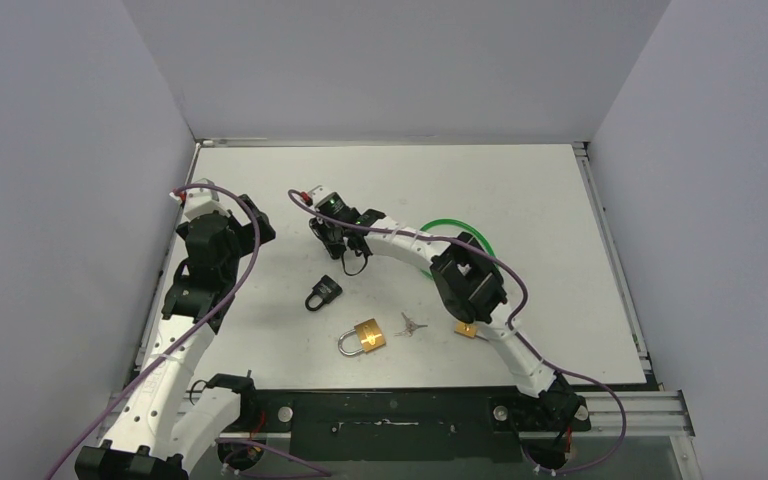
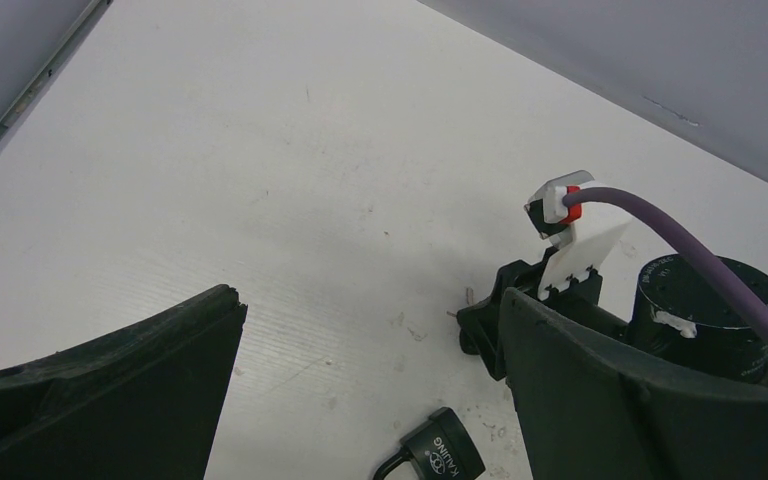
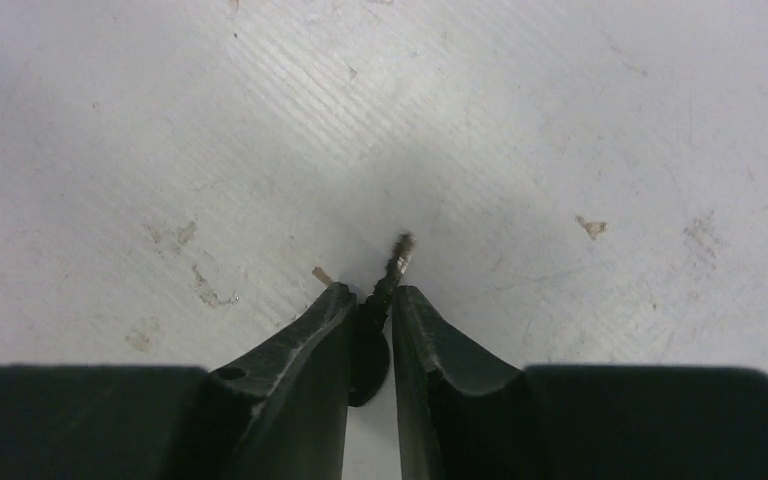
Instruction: Unlock with the key
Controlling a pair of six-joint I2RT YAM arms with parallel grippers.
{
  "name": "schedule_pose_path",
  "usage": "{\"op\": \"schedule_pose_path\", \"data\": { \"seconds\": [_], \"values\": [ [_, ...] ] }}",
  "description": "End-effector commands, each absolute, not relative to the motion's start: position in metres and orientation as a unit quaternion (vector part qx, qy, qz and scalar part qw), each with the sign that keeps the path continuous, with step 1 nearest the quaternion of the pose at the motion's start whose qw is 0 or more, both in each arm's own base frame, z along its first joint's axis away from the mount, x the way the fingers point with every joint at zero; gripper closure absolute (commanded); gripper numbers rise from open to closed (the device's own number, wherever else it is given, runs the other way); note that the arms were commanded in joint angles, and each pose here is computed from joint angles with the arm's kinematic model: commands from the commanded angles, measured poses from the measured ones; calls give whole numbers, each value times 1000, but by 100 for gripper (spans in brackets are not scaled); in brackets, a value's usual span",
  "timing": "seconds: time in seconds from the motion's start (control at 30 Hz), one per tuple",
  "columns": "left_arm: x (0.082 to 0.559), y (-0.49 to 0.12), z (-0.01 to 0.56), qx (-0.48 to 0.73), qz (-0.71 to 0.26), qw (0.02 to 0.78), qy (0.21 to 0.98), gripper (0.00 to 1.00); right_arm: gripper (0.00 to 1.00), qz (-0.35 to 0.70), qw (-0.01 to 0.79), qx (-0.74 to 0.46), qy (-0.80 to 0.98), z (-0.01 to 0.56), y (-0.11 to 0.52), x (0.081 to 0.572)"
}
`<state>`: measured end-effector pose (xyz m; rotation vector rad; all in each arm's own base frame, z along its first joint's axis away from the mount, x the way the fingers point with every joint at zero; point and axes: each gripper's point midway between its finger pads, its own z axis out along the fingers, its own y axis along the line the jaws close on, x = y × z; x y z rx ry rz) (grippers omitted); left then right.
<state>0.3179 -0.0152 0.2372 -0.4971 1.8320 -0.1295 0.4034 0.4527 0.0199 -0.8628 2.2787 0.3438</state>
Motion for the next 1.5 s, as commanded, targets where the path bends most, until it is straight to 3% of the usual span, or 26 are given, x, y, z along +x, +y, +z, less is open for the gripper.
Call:
{"op": "schedule_pose_path", "data": {
  "seconds": [0.0,0.13,0.37,0.43,0.53,0.6,0.87,1.03,1.23,1.33,1.47],
  "values": [
    [319,-13,262,-213,-61,603,766,3,85,89,262,-325,904,-1,412,369],
    [318,-14,263,-212,-63,605,765,3,90,86,211,-336,914,-2,393,345],
    [317,-14,265,-211,-64,607,763,3,91,75,172,-337,923,7,358,316],
    [317,-14,265,-212,-64,607,763,3,88,77,168,-339,923,9,355,312],
    [317,-14,265,-211,-65,607,764,3,70,75,166,-342,922,8,353,311],
    [316,-13,265,-212,-63,607,763,3,63,72,163,-344,922,8,352,311],
    [314,-13,266,-210,-64,609,762,3,60,37,126,-353,926,1,332,295],
    [314,-13,267,-209,-63,610,762,3,66,29,117,-349,929,-7,329,292],
    [313,-13,267,-205,-63,610,763,3,87,29,121,-349,929,-9,335,296],
    [314,-18,266,-194,-71,607,767,3,88,35,150,-339,928,0,339,303],
    [320,-30,262,-178,-94,600,774,3,90,67,249,-309,915,36,351,322]
  ]
}}
